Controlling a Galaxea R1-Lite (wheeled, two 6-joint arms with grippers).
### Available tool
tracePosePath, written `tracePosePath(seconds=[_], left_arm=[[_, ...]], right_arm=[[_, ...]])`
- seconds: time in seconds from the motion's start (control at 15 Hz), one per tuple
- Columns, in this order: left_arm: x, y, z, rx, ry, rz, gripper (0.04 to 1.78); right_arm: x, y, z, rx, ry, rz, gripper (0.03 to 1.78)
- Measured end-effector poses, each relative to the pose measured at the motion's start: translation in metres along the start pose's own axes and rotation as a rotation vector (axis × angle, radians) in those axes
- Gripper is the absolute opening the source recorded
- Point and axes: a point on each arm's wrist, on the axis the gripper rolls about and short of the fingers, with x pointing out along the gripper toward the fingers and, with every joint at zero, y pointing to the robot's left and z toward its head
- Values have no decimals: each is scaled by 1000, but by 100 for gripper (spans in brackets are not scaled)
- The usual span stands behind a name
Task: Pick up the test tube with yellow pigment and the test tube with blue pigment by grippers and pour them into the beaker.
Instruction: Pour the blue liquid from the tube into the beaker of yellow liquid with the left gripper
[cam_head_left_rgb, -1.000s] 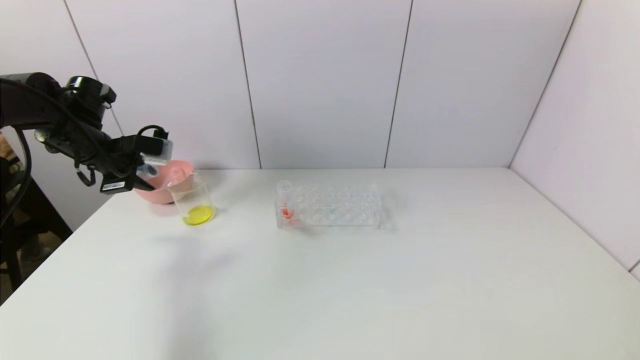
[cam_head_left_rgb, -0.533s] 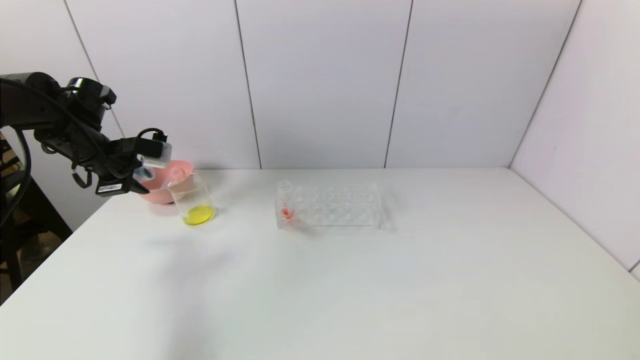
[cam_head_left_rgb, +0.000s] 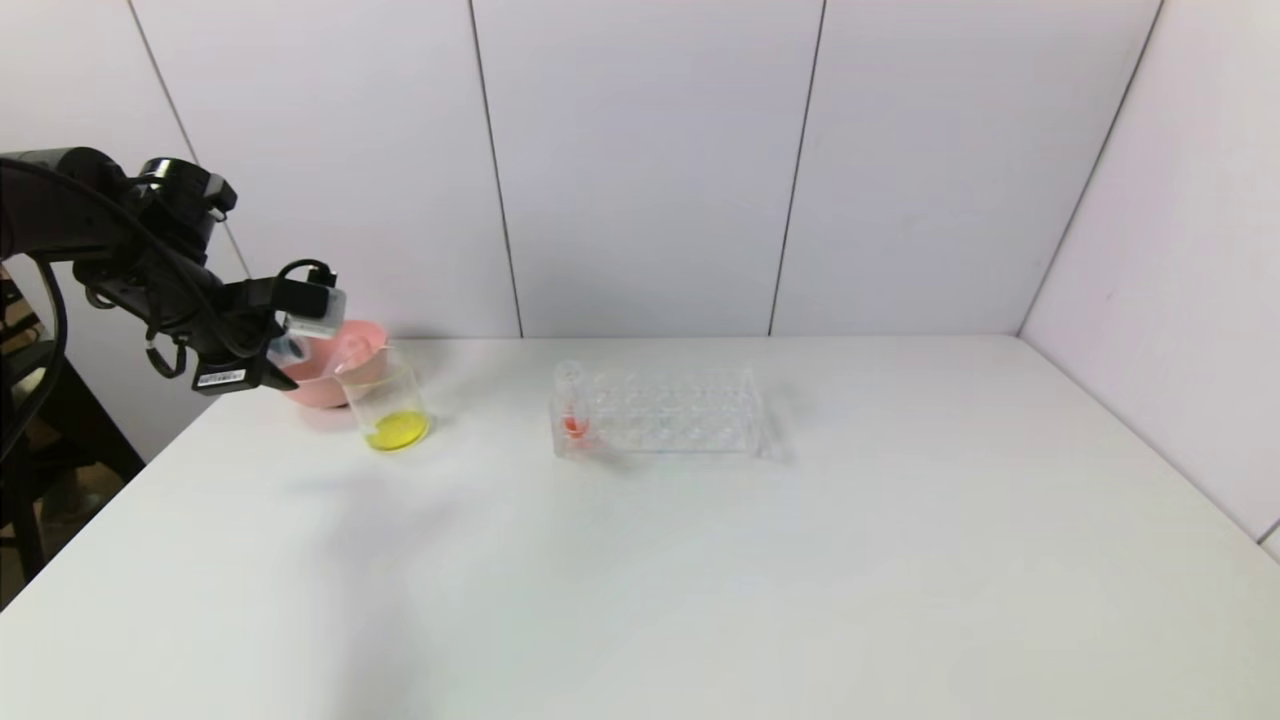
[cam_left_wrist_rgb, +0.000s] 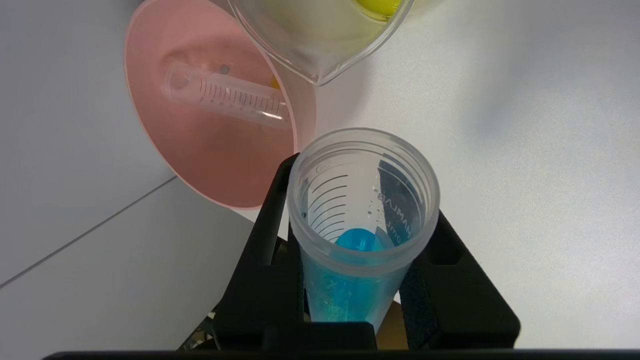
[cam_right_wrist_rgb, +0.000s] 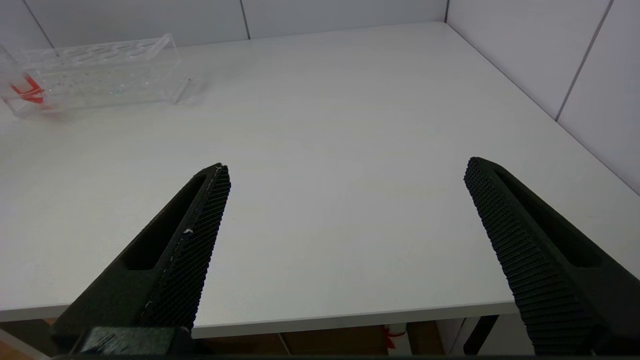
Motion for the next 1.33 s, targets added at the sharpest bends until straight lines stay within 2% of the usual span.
tracePosePath(seconds=[1.33], left_arm=[[13,-1,13,-9,102,-11,53]], right_arm=[[0,0,0,0,0,0,171]])
